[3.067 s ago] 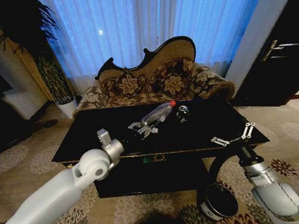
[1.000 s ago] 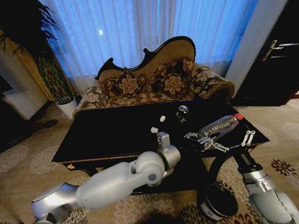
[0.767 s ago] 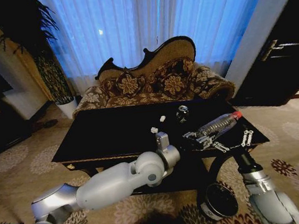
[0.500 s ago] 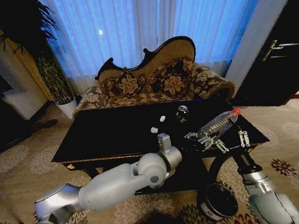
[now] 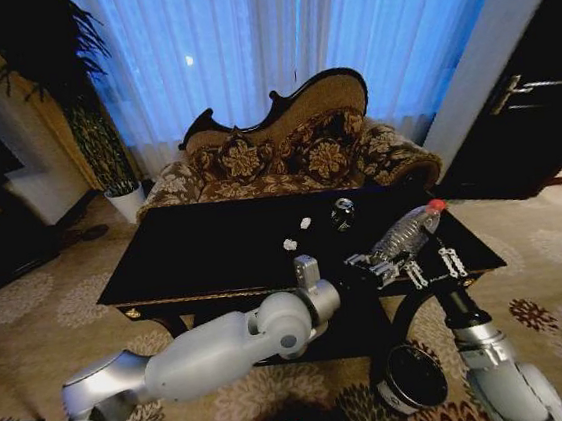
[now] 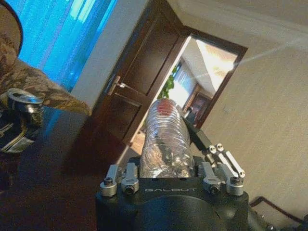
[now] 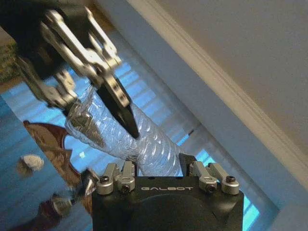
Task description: Move to the front of the table and place the trash on the table into the trash bin.
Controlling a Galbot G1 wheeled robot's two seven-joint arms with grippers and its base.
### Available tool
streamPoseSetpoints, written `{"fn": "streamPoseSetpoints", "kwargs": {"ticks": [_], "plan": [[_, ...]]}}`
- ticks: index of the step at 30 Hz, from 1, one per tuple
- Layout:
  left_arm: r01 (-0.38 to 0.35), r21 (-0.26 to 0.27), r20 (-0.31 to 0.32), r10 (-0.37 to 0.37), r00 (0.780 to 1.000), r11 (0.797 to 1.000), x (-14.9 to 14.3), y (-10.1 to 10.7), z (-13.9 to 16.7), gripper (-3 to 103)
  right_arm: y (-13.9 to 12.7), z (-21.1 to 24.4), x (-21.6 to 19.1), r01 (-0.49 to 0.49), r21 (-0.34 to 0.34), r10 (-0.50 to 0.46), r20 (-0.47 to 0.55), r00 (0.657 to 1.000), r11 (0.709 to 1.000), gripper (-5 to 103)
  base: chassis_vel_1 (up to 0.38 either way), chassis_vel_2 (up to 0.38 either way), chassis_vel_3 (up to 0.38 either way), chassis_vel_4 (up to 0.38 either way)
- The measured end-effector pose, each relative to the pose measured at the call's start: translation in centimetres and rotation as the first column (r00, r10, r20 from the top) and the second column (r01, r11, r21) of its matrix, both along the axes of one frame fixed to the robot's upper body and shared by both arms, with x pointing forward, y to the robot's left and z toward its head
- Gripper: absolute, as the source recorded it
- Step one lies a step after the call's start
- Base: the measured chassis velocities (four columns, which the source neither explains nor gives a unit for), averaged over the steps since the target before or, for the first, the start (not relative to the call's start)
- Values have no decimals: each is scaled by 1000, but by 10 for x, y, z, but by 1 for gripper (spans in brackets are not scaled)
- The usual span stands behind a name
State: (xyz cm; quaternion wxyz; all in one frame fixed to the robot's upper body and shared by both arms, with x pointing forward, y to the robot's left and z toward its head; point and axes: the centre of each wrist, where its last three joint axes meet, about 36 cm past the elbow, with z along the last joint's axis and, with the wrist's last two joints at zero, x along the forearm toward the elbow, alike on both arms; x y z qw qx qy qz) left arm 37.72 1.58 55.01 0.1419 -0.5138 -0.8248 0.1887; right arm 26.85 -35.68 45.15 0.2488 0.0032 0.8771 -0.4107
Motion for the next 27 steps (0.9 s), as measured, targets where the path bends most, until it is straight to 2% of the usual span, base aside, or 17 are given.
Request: {"fn": "streamPoseSetpoints", "kwargs": {"ticks": [3, 5, 6, 7, 8, 12, 18, 22, 27], "plan": [[-15, 3, 6, 15, 1000, 1000, 0, 4, 3, 64, -3, -2, 0, 7, 9, -7, -4, 1000, 1000, 42, 0, 0, 0, 0], [-17, 2, 15, 17, 1000, 1000, 0, 6, 6, 64, -4, -1, 0, 9, 13, -9, -3, 1000, 1000, 40, 0, 0, 0, 0], [-18, 2, 21, 18, 1000, 1000, -1, 8, 7, 70, -5, -1, 0, 10, 15, -10, -2, 1000, 1000, 36, 0, 0, 0, 0], [-22, -1, 46, 22, 999, 1000, -2, 15, 16, 76, -8, -1, 1, 16, 21, -16, 1, 1000, 1000, 33, 0, 0, 0, 0], [-22, -1, 46, 22, 999, 1000, -2, 15, 16, 76, -8, -1, 1, 16, 21, -16, 1, 1000, 1000, 33, 0, 0, 0, 0], [-50, -38, 108, 54, 993, 998, -5, 35, 47, 96, -13, 2, 3, 28, 38, -28, 8, 1000, 999, 23, 0, 0, 0, 0], [-89, -46, 123, 94, 988, 995, -6, 58, 53, 100, -14, 3, 5, 32, 40, -32, 7, 999, 999, 10, 0, 0, 0, 0], [-108, -45, 111, 113, 987, 993, -13, 74, 46, 100, -13, 1, 5, 33, 45, -34, 5, 999, 998, 10, 0, 0, 0, 0], [-176, -55, 114, 181, 977, 983, -20, 101, 41, 100, -17, -2, 5, 47, 48, -47, -2, 999, 998, 10, 0, 0, 0, 0]]}}
